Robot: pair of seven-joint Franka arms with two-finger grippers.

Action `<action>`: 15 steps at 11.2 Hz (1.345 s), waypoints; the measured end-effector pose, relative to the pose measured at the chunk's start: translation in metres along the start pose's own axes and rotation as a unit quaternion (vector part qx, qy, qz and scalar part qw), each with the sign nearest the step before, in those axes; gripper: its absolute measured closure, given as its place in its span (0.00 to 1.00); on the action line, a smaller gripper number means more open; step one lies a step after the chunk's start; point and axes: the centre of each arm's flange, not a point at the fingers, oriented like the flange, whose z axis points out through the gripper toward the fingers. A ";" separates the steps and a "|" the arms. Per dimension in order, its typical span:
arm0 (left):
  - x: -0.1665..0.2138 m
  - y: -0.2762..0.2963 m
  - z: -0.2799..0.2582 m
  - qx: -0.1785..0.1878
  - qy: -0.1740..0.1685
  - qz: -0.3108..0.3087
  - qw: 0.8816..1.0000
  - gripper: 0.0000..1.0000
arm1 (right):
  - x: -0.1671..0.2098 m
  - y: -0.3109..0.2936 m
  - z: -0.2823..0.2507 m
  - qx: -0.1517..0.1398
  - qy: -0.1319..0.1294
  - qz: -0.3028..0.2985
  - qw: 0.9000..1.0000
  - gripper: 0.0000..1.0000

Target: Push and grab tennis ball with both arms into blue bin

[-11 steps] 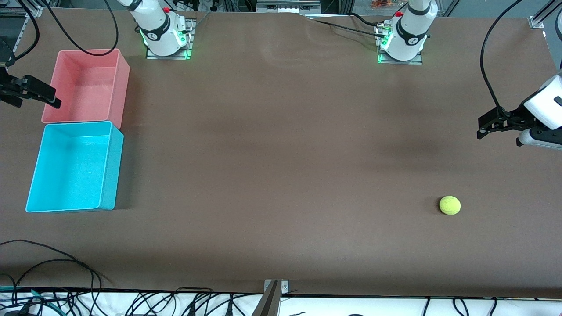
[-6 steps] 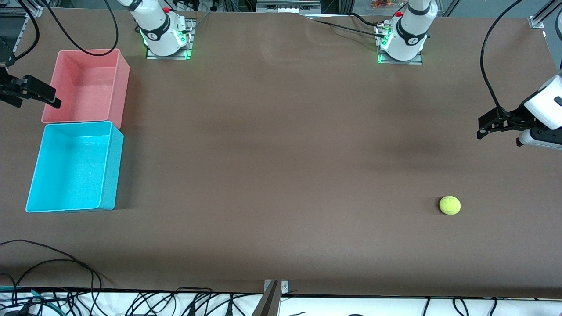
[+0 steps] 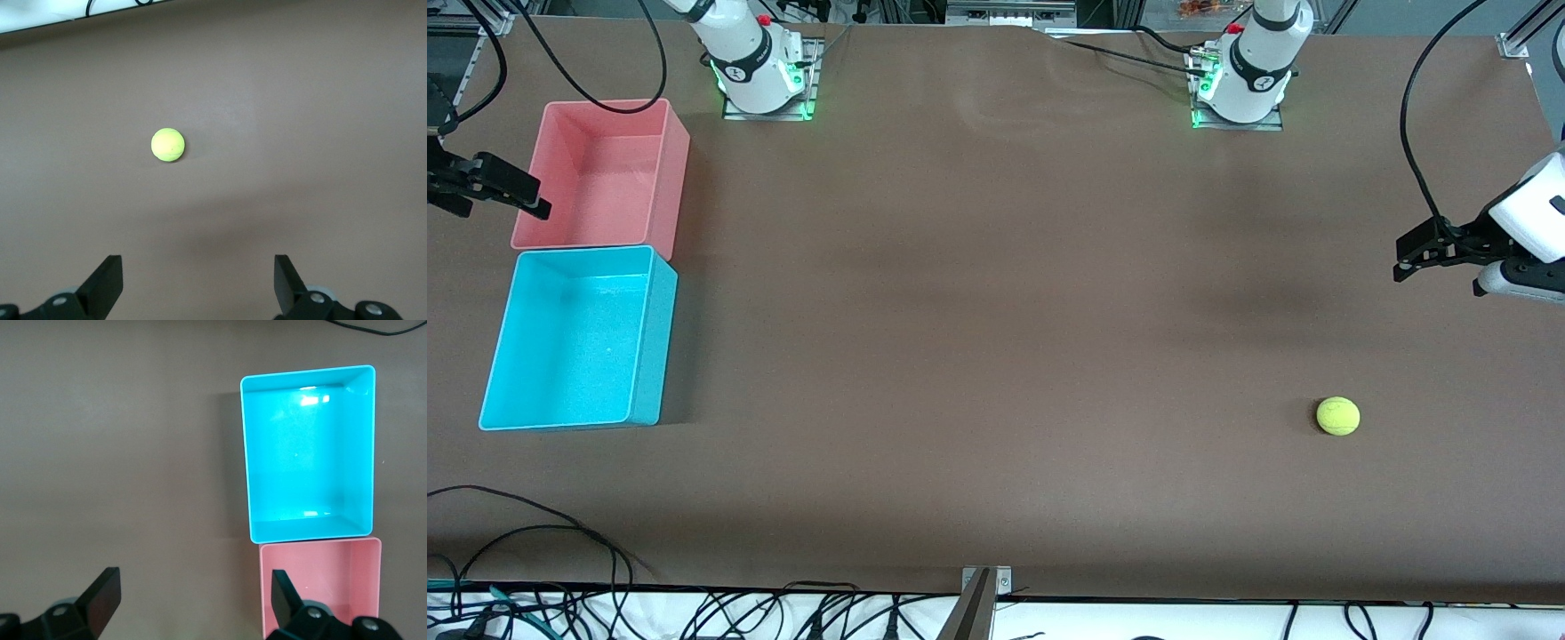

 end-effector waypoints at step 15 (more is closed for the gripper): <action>-0.001 -0.006 0.011 -0.004 -0.018 -0.005 1.000 0.00 | 0.000 0.000 0.000 0.000 0.000 0.000 1.000 0.00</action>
